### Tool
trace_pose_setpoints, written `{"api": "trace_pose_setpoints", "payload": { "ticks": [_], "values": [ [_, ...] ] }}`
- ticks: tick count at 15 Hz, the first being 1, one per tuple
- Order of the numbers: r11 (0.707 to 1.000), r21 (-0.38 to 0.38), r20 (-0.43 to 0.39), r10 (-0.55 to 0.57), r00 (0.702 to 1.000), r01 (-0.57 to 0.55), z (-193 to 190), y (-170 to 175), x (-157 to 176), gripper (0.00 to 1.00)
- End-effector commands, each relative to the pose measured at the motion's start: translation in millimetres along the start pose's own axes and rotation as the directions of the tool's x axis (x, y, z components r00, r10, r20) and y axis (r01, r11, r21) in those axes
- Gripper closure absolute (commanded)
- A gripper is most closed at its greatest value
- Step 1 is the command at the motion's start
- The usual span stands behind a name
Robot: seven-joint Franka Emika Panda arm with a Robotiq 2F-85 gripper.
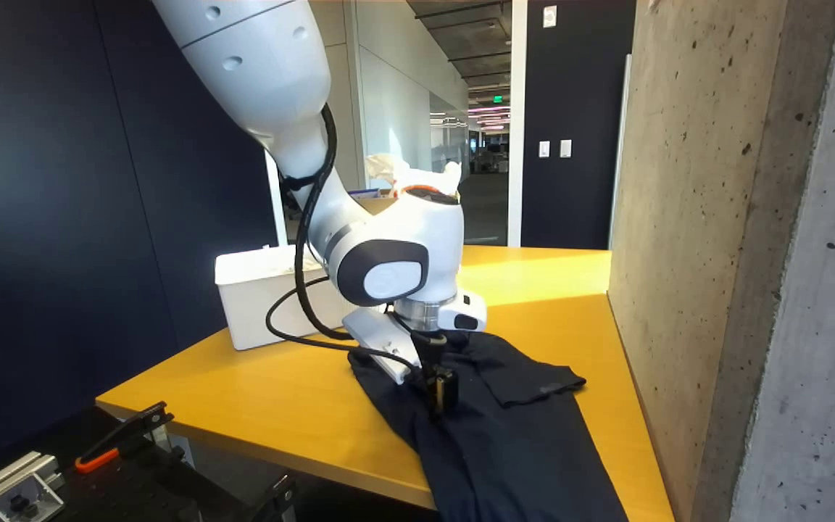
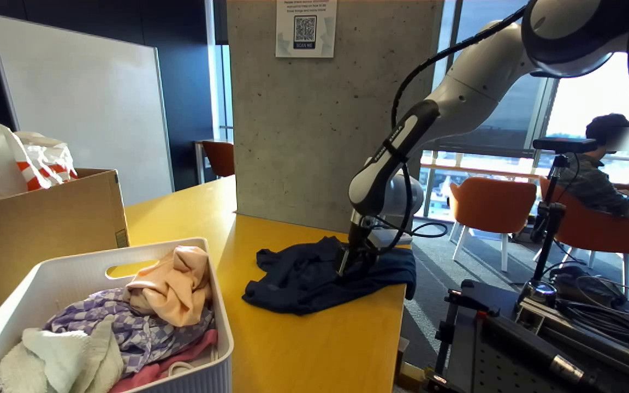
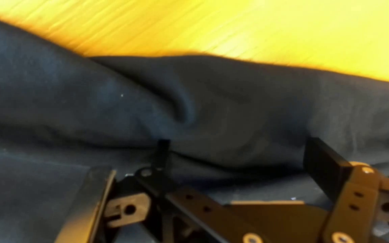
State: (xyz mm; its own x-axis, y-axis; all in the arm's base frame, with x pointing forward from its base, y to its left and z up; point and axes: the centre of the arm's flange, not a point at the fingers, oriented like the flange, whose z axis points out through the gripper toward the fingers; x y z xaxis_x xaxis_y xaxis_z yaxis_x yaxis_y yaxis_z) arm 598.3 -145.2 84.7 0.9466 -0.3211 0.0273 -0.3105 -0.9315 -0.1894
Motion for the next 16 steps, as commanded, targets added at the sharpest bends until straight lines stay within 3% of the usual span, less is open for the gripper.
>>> {"api": "trace_pose_setpoints", "payload": {
  "ticks": [1, 5, 10, 16],
  "values": [
    [1.0, -0.01, 0.047, 0.011, 0.999, -0.011, 15, 2, 21, 0.0],
    [0.999, -0.036, 0.073, 0.03, 0.997, -0.027, 9, 3, 38, 0.0],
    [0.994, -0.106, 0.136, 0.031, 0.99, -0.016, 4, -15, 84, 0.0],
    [0.989, -0.143, 0.274, 0.007, 0.962, 0.034, 40, -56, 107, 0.0]
  ]
}}
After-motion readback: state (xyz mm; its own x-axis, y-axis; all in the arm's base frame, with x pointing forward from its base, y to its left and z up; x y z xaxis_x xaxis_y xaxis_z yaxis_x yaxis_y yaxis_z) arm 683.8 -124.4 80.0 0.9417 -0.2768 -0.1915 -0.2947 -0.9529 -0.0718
